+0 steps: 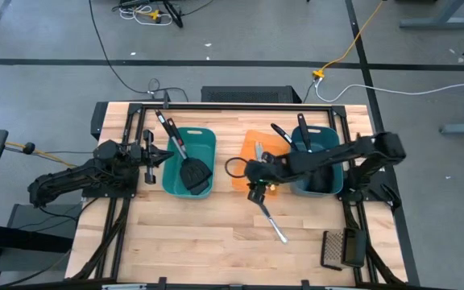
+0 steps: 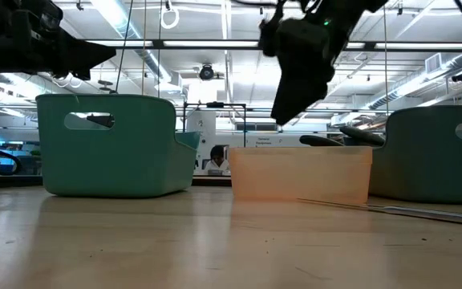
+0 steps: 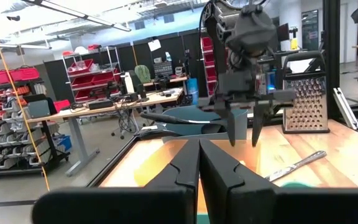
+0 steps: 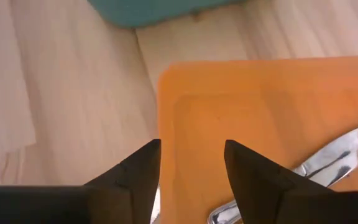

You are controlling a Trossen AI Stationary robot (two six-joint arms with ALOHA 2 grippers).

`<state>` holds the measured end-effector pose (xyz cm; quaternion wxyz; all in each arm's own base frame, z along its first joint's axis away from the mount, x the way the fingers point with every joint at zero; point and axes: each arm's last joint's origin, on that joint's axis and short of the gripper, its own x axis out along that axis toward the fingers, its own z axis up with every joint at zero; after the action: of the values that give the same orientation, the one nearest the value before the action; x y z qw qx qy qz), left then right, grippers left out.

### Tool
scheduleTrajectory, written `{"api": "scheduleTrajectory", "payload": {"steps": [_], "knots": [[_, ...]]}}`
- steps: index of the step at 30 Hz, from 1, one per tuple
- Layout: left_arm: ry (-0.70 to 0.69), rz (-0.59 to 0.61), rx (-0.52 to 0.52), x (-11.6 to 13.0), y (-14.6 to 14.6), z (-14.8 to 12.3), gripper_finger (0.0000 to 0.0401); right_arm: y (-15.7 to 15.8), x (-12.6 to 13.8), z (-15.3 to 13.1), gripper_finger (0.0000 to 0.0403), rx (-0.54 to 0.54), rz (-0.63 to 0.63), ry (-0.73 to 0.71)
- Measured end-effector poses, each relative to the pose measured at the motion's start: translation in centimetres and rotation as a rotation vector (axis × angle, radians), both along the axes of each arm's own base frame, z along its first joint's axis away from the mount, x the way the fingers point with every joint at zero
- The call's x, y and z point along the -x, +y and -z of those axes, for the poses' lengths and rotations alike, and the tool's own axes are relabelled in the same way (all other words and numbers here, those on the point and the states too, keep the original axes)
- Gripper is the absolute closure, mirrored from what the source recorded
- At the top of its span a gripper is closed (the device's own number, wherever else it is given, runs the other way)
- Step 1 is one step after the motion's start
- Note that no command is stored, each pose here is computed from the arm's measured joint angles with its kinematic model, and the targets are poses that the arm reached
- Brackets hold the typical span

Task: Pick & Place Kitchen Items
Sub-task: Adjust the orange bin

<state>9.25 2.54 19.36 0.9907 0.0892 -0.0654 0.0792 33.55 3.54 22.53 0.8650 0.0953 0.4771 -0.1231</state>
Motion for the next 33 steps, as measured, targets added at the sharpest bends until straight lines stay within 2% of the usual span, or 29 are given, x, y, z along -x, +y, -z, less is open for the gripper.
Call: {"api": "scheduleTrajectory", "payload": {"steps": [4,8,16,23,28,33], "knots": [[0.0,0.0,-0.001,0.0,0.0,0.0,0.0389,-0.4,-1.4,0.3,0.0216,-0.012,-0.025,0.071],[0.001,-0.001,-0.001,0.0,0.0,0.0,0.0394,-0.4,-2.1,0.6,0.0216,-0.068,-0.056,0.102],[0.004,0.0,0.0,0.0,0.0,0.0,0.0383,-0.4,-1.6,1.6,0.0215,-0.093,-0.026,0.203],[0.004,0.0,0.0,0.0,0.0,0.0,0.0386,0.0,-1.6,1.6,0.0215,-0.146,-0.073,0.201],[0.004,-0.001,0.0,0.0,0.0,0.0,0.0393,1.0,-1.5,1.6,0.0215,-0.082,-0.2,0.205],[0.004,0.0,0.0,0.0,0.0,0.0,0.0389,1.2,-1.5,1.6,0.0215,-0.041,-0.181,0.204]]}}
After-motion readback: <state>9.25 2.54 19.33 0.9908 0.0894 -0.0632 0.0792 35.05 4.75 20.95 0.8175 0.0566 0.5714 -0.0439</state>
